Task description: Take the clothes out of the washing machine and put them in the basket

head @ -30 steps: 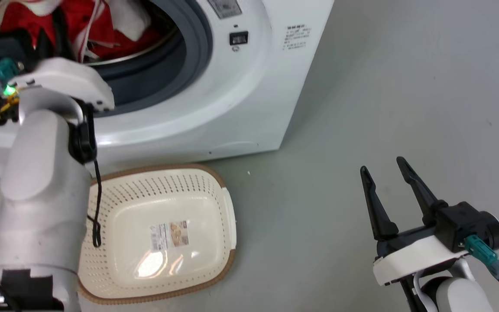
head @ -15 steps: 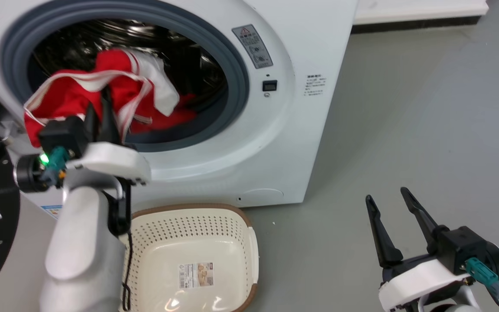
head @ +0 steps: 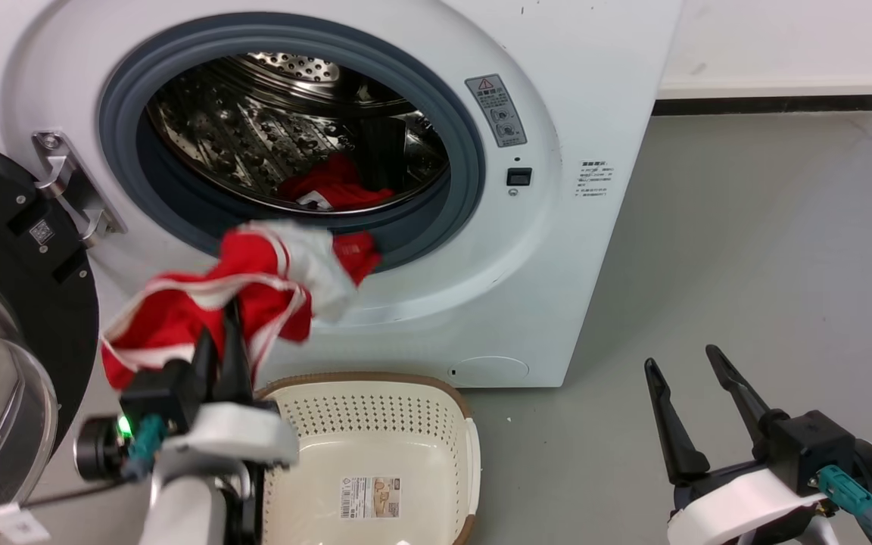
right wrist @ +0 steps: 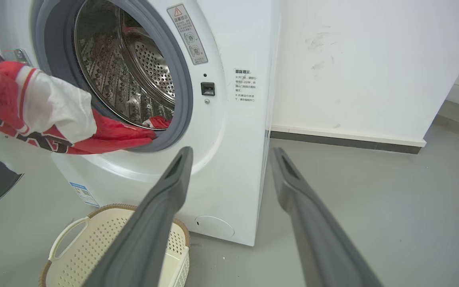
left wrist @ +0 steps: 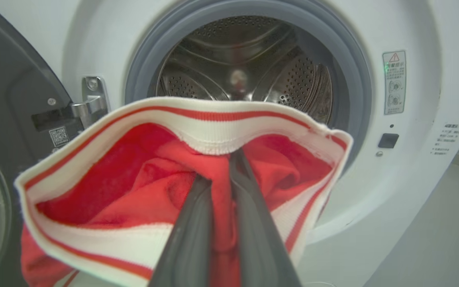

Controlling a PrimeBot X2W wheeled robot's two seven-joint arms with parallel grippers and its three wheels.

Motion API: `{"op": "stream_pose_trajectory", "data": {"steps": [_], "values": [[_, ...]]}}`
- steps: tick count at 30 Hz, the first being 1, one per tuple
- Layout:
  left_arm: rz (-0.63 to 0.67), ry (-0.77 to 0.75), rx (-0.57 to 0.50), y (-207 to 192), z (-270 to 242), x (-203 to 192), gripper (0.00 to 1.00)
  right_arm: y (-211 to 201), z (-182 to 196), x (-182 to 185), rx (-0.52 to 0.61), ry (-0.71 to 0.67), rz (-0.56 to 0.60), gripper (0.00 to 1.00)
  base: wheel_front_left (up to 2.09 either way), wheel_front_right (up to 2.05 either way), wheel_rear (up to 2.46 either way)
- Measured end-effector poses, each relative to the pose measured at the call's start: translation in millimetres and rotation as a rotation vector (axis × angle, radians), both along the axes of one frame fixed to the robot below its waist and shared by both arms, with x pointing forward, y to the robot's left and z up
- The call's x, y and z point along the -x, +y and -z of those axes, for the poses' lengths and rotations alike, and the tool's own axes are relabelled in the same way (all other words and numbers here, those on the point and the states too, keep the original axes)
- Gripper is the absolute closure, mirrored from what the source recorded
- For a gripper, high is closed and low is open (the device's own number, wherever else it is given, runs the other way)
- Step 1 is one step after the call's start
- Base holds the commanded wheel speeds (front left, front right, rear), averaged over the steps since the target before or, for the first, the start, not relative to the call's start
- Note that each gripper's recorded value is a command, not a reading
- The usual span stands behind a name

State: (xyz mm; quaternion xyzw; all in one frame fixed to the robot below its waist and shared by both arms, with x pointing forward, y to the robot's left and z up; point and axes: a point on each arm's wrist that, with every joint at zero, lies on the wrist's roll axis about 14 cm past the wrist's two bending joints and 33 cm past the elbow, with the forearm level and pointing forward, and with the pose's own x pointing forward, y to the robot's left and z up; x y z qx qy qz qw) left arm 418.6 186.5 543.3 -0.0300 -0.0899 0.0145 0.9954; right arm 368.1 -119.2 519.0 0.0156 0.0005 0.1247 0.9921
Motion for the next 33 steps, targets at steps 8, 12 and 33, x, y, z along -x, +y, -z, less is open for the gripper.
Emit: {"op": "stream_pose_trajectory", "data": {"steps": [8, 12, 33], "values": [[-0.010, 0.229, 0.053, -6.1, 78.6, 38.9, 1.00, 5.4, 5.6, -5.8, 0.006, 0.019, -0.017, 0.00, 0.00, 0.00, 0.00], [-0.011, 0.339, 0.080, -11.2, 113.3, 47.9, 1.00, 8.7, 13.5, -12.4, 0.008, 0.043, -0.027, 0.00, 0.00, 0.00, 0.00], [0.086, 0.730, 0.113, -66.7, 267.5, -27.3, 1.00, -5.6, 98.2, -87.2, 0.031, 0.178, 0.010, 0.00, 0.00, 0.00, 0.00]]}}
